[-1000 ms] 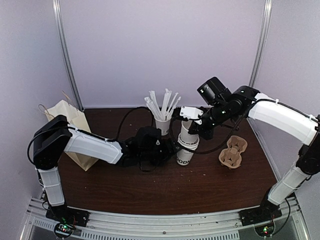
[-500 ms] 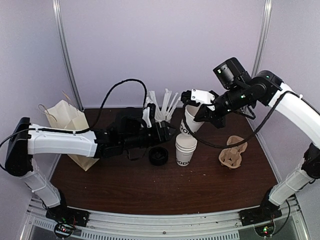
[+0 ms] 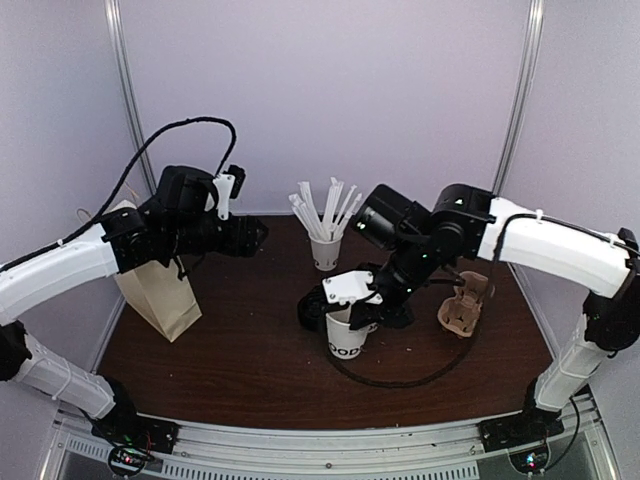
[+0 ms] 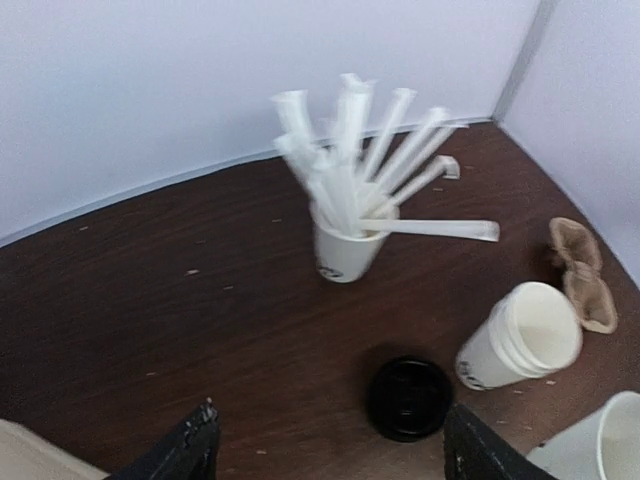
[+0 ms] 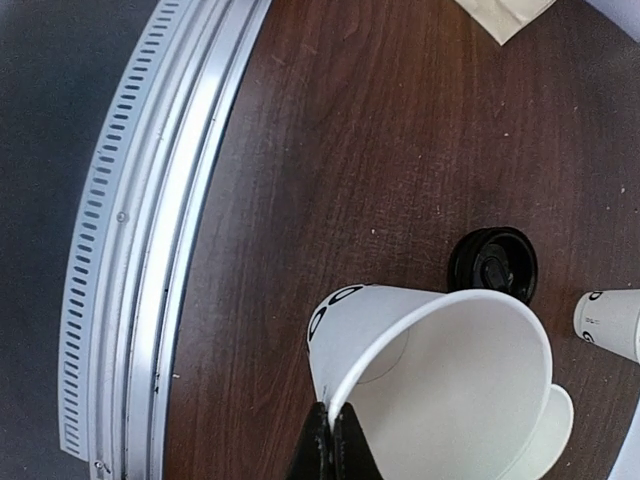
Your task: Pack the takeout coffee
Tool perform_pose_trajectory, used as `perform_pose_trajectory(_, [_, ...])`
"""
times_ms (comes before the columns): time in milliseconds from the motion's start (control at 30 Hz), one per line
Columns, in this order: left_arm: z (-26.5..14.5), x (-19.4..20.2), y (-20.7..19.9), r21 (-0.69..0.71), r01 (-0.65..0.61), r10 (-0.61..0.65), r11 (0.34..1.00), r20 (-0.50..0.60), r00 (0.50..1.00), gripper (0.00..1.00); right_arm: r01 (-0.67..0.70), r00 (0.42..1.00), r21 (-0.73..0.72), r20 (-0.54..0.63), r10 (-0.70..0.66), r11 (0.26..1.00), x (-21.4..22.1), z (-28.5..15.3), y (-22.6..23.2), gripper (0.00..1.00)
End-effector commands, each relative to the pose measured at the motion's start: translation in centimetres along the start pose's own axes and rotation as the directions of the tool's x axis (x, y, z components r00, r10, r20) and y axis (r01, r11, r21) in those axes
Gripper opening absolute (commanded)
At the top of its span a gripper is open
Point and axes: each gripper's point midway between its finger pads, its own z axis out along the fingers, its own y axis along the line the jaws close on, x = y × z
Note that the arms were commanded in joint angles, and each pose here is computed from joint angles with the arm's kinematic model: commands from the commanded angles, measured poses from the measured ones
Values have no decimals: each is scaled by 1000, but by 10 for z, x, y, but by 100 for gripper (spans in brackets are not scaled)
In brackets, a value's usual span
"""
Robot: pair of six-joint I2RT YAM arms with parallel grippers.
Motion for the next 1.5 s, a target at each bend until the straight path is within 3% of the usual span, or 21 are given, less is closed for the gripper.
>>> perform_pose_trajectory(0, [6, -1, 67, -150, -91, 76, 985, -102, 992, 78, -28, 997, 87, -65, 33, 996, 1, 44, -27, 0])
perform_pose_trajectory(100, [7, 0, 85, -226, -148, 123, 963, -119, 985, 78, -33, 996, 92, -84, 40, 995, 1, 63, -32, 0])
perform_pose_trajectory(300, [4, 0, 75, -116, -128, 122, 985, -53, 991, 78, -47, 991, 71, -120, 56, 996, 7, 84, -31, 0])
perform_pose_trajectory(433, [-1, 2, 81, -127, -131, 127, 983, -33, 991, 78, -44, 991, 42, -122, 49, 998, 6, 80, -26, 21])
perform_pose_trajectory(567, [0, 3, 79, -110, -133, 131, 985, -29, 991, 78, -11, 997, 27, -78, 13, 1000, -5, 49, -19, 30])
perform_pose_trajectory(767, [-1, 3, 76, -84, -135, 133, 987, -25, 991, 77, -127, 991, 214, -18, 134, 969, -3, -10, -76, 22])
perform_pose_trajectory(933, [-5, 7, 66, -25, -158, 157, 987, -22, 987, 74, -255, 952, 407, -54, 301, 877, 43, -33, -133, 13])
perform_pose_trajectory(1033, [-9, 7, 67, -27, -162, 162, 986, -3, 987, 74, -355, 904, 417, -73, 420, 837, 75, -27, -145, 9])
perform_pose_trajectory(1167, [-9, 9, 66, -17, -168, 168, 986, -9, 986, 72, -413, 862, 442, -94, 499, 796, 103, -20, -156, 13])
perform_pose_trajectory(1467, [-2, 15, 62, 9, -154, 154, 988, -29, 988, 72, -537, 810, 301, -77, 581, 788, 110, 8, -149, 21])
